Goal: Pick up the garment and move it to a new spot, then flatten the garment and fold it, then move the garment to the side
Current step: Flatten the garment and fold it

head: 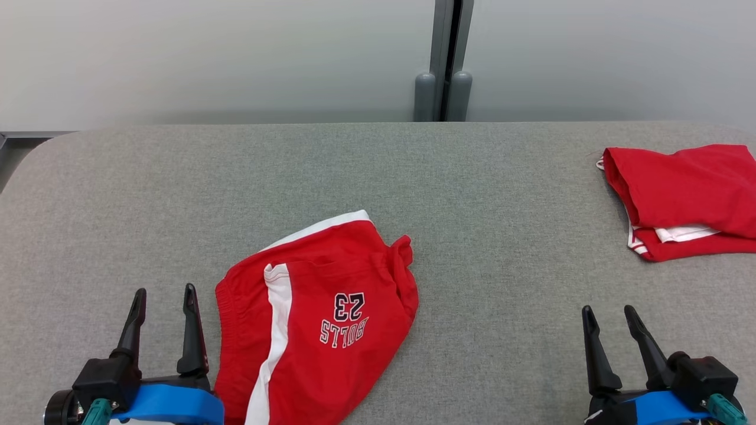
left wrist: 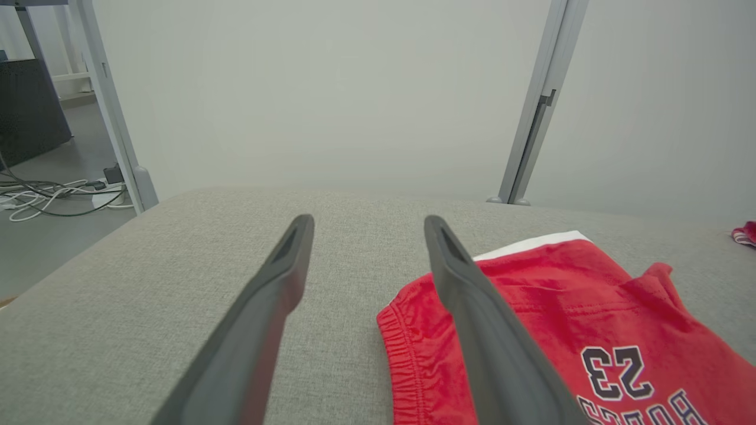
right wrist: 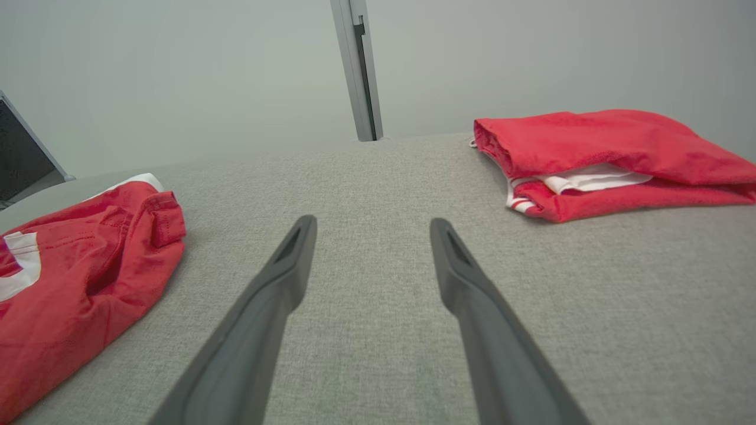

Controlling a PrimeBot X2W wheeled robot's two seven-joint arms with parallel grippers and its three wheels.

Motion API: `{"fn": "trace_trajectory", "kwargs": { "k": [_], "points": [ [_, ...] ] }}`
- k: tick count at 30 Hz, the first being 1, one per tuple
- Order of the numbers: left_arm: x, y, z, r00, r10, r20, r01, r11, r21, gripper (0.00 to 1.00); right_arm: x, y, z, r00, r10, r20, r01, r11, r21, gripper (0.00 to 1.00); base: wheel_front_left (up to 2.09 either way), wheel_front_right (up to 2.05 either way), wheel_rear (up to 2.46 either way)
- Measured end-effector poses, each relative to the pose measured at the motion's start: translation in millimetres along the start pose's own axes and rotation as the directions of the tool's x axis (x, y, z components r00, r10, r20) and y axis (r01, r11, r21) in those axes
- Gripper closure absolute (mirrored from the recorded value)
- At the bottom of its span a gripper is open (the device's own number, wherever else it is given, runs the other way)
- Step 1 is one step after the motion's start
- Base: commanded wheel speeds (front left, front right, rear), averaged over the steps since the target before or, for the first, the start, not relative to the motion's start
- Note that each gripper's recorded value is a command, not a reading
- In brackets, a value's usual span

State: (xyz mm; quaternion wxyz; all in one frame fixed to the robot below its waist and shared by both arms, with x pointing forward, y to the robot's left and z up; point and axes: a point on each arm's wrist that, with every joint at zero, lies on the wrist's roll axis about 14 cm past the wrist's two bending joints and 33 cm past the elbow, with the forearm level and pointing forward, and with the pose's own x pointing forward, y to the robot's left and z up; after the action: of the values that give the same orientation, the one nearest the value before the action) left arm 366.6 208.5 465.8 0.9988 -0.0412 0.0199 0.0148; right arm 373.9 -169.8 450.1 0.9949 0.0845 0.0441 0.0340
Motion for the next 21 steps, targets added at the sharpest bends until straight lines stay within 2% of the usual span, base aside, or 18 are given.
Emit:
{"fn": "trace_trajectory", "kwargs": {
  "k": [5, 10, 15, 21],
  "points": [
    [-1, 1, 1, 1.000, 0.002, 0.003, -0.002, 1.000, -0.001, 0.00, 7, 14, 4, 0.999, 0.044, 0.013, -0.044, 0.999, -0.004, 0.00, 0.00, 0.00, 0.00],
    [-3, 0, 2, 1.000, 0.003, 0.005, -0.003, 1.000, -0.002, 0.00, 29, 57, 20, 0.982, 0.179, 0.056, -0.177, 0.984, -0.036, 0.00, 0.00, 0.00, 0.00],
    [-6, 6, 2, 1.000, 0.022, 0.006, -0.022, 1.000, -0.012, 0.00, 50, 117, 30, 0.929, 0.363, 0.065, -0.357, 0.930, -0.087, 0.00, 0.00, 0.00, 0.00],
    [-9, 14, 3, 0.999, 0.051, 0.009, -0.051, 0.998, -0.025, 0.00, 70, 171, 16, 0.861, 0.508, -0.037, -0.508, 0.851, -0.138, 0.00, 0.00, 0.00, 0.00]
  ]
}}
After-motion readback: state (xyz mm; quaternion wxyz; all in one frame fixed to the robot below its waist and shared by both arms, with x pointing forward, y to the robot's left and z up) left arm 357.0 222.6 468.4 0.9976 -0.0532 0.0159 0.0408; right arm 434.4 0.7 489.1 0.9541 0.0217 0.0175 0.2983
